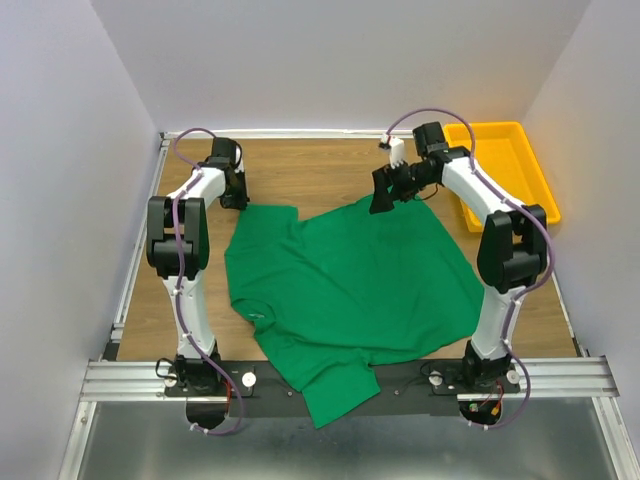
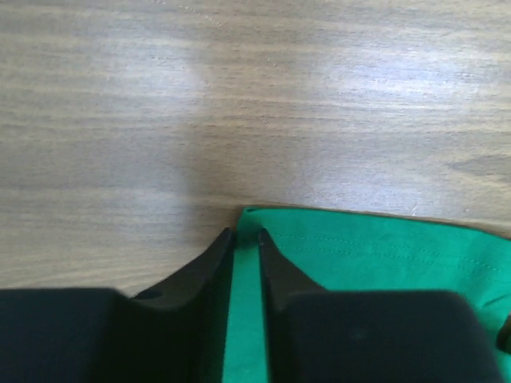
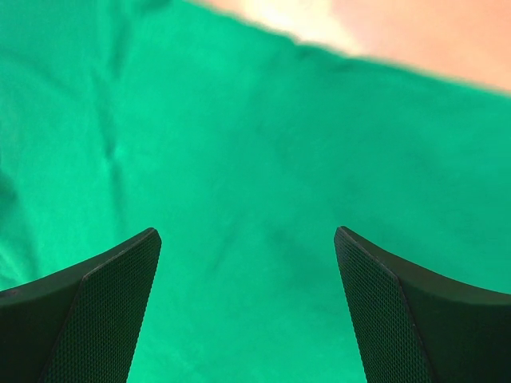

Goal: Fold and stack the t-shirts

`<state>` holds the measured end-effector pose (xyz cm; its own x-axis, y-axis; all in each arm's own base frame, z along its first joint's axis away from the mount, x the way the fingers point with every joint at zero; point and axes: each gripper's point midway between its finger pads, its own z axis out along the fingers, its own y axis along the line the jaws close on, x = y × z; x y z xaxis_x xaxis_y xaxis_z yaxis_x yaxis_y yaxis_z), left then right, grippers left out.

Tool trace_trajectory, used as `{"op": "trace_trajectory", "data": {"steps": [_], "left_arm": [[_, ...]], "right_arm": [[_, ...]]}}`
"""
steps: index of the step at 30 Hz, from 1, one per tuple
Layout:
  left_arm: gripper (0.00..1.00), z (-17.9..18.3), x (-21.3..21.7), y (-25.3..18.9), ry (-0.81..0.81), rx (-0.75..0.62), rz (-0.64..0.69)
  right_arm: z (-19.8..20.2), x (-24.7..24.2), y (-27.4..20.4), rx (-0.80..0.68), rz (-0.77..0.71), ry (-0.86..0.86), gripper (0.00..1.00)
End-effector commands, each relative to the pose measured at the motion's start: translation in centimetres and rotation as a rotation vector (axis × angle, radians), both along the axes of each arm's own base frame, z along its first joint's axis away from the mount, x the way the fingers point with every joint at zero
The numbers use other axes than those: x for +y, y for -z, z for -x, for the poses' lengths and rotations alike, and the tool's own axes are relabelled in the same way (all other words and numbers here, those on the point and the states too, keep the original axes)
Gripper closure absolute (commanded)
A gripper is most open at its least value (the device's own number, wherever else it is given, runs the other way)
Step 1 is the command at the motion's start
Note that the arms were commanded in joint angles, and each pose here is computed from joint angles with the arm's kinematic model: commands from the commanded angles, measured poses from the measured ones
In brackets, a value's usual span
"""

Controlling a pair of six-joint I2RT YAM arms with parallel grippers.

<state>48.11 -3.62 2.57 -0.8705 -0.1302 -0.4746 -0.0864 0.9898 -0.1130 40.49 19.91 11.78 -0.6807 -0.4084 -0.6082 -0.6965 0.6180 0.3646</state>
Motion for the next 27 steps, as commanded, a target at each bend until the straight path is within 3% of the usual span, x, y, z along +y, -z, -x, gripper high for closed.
{"op": "trace_trajectory", "data": {"steps": [1,5,8,13,18,27], "left_arm": [[0.81,3.0,-1.0,4.3,0.069,0.15,0.038],[1.0,3.3,-2.1,3.8,0.11,0.136,0.093],[1.0,3.1,-2.4,2.6,0.119,0.103,0.108],[1.0,1.9,-1.2,-0.2,0.066,0.024,0.104],[1.0,1.2,-1.2,-2.8,0.053,-0.041,0.132],[1.0,1.8,-1.7,-2.6,0.077,-0.031,0.152]], "right_arm": [[-4.1,-1.5,-0.3,-0.015,0.019,0.129,0.04],[-8.1,-3.0,0.5,0.035,-0.004,0.276,0.09],[-10.7,-4.1,1.6,0.081,-0.048,0.347,0.13],[-13.2,-5.2,3.8,0.066,0.003,0.402,0.15],[-15.0,-7.3,6.8,0.08,0.06,0.496,0.27],[-16.7,-10.4,7.3,0.006,0.111,0.502,0.31]]}}
